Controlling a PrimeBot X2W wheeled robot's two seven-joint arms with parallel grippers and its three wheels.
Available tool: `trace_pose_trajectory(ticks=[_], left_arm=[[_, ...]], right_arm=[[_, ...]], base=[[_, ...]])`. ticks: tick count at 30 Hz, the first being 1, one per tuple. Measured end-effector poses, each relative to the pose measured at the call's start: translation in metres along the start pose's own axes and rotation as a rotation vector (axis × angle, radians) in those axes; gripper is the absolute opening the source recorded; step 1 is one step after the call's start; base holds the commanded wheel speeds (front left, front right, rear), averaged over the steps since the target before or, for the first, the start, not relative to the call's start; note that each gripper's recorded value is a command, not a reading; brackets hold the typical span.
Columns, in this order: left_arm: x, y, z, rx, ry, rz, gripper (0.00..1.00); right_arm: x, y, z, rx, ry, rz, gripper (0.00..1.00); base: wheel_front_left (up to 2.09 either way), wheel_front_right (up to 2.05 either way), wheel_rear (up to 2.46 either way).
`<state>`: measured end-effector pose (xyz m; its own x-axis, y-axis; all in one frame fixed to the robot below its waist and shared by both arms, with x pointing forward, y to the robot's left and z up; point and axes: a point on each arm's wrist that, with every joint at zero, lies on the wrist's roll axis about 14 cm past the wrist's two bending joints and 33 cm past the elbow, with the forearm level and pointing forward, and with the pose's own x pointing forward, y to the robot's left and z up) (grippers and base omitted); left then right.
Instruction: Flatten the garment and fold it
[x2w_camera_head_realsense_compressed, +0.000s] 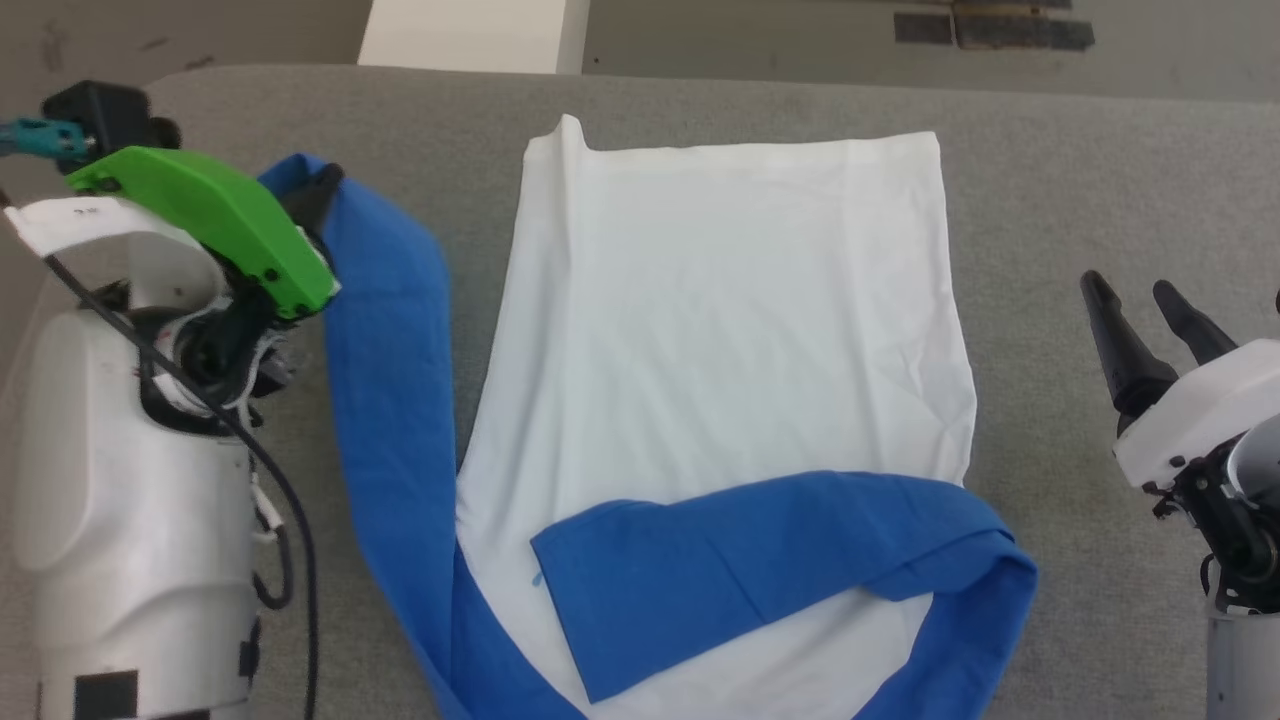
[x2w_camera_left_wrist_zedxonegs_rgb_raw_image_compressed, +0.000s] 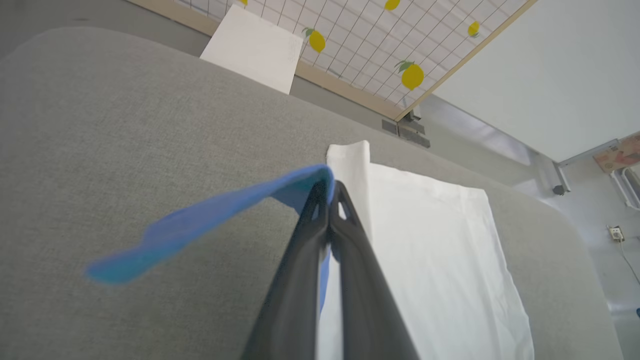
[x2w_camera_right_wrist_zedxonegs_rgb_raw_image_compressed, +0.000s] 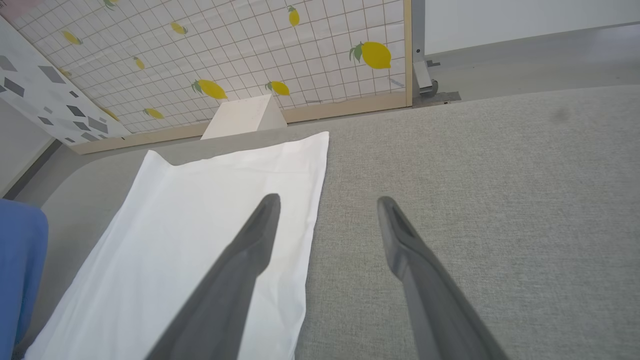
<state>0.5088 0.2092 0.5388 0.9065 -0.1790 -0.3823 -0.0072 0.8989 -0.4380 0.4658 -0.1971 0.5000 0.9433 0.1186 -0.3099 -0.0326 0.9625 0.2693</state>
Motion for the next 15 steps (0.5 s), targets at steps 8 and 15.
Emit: trace_pose_trajectory(ticks=[8,15], left_arm=[[-0.048,-0.11,-0.012,0.129,-0.001,-0.282,0.0],[-0.057,-0.162,-0.1,0.219,0.211,-0.42,0.0]], right_arm=[[-0.022,0.025,0.019,0.007,-0.057,0.054,1.0],[-0.037,0.021,0.022,0.021,-0.075,0.043,1.0]], base=[[0.0,0.0,0.0],[0.0,0.0,0.0]])
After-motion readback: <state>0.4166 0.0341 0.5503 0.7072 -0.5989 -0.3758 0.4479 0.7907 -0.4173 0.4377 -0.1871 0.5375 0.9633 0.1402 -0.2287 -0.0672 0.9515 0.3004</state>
